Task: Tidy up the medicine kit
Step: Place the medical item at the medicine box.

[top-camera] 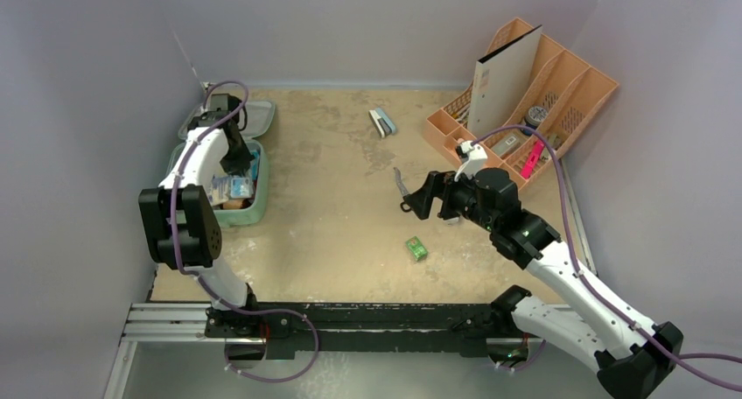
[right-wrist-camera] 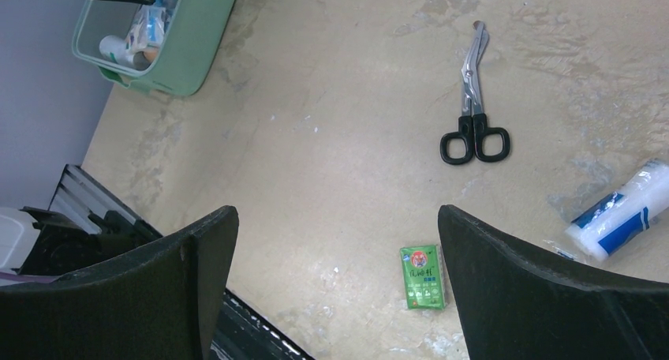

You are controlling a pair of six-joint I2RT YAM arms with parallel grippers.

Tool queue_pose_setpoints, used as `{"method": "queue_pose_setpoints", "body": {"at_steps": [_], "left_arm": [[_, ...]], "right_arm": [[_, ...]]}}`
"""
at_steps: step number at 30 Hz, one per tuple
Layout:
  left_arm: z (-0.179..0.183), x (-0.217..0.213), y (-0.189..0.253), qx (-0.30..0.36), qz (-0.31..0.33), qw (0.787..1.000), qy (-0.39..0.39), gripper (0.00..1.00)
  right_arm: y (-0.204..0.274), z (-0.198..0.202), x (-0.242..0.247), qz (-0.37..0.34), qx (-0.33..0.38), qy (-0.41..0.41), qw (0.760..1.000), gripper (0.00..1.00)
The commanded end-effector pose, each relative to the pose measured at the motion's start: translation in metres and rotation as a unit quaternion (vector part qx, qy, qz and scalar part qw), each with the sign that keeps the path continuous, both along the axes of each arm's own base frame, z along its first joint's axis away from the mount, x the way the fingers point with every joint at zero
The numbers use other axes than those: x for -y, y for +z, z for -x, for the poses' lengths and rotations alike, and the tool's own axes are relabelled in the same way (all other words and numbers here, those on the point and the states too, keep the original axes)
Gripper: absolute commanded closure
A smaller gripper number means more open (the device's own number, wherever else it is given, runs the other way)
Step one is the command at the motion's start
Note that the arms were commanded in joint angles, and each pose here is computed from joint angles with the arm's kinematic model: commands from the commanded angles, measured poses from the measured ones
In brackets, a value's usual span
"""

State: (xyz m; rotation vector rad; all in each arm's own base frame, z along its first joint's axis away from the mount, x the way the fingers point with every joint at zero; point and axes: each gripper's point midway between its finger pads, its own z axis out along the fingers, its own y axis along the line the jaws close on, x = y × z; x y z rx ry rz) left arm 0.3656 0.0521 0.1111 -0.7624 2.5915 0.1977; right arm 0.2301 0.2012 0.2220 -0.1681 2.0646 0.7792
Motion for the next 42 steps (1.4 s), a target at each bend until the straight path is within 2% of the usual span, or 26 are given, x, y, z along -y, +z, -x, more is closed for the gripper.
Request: {"method": "queue_pose_setpoints", "body": {"at_steps": [1, 7, 10, 17, 30, 38, 39, 42], "left_arm": [[-0.006, -0.002, -0.006, 0.006, 0.004, 1.0, 0.007, 0.95], [-0.009, 0.004, -0.005, 0.007, 0.02, 1.0, -0.001, 0.81], [-0.011, 0.008, -0.001, 0.013, 0.03, 0.999, -0.005, 0.77], [-0.017, 0.014, -0.003, 0.023, 0.041, 0.999, -0.026, 0.76], [-0.019, 0.011, -0.026, -0.004, 0.053, 0.998, -0.026, 0.78], [-0.024, 0.021, 0.012, 0.042, 0.072, 0.996, -0.039, 0.76], [-0.024, 0.025, 0.032, 0.069, 0.078, 0.993, -0.055, 0.71], [-0.022, 0.036, 0.05, 0.097, 0.097, 0.987, -0.079, 0.59]], "right_arm": [[0.018, -0.005, -0.007, -0.018, 0.024, 0.008, 1.0, 0.01], [0.018, -0.005, -0.007, -0.019, 0.024, 0.007, 1.0, 0.01], [0.018, -0.005, -0.007, -0.018, 0.024, 0.007, 1.0, 0.01], [0.015, -0.004, -0.007, -0.018, 0.021, 0.008, 1.0, 0.01], [0.017, -0.002, -0.005, -0.02, 0.022, 0.007, 1.0, 0.01], [0.006, -0.004, -0.001, -0.009, 0.008, -0.008, 1.0, 0.01], [-0.005, -0.002, 0.002, 0.002, -0.013, -0.016, 1.0, 0.01], [-0.017, 0.001, 0.005, 0.013, -0.032, -0.02, 0.999, 0.01]]}}
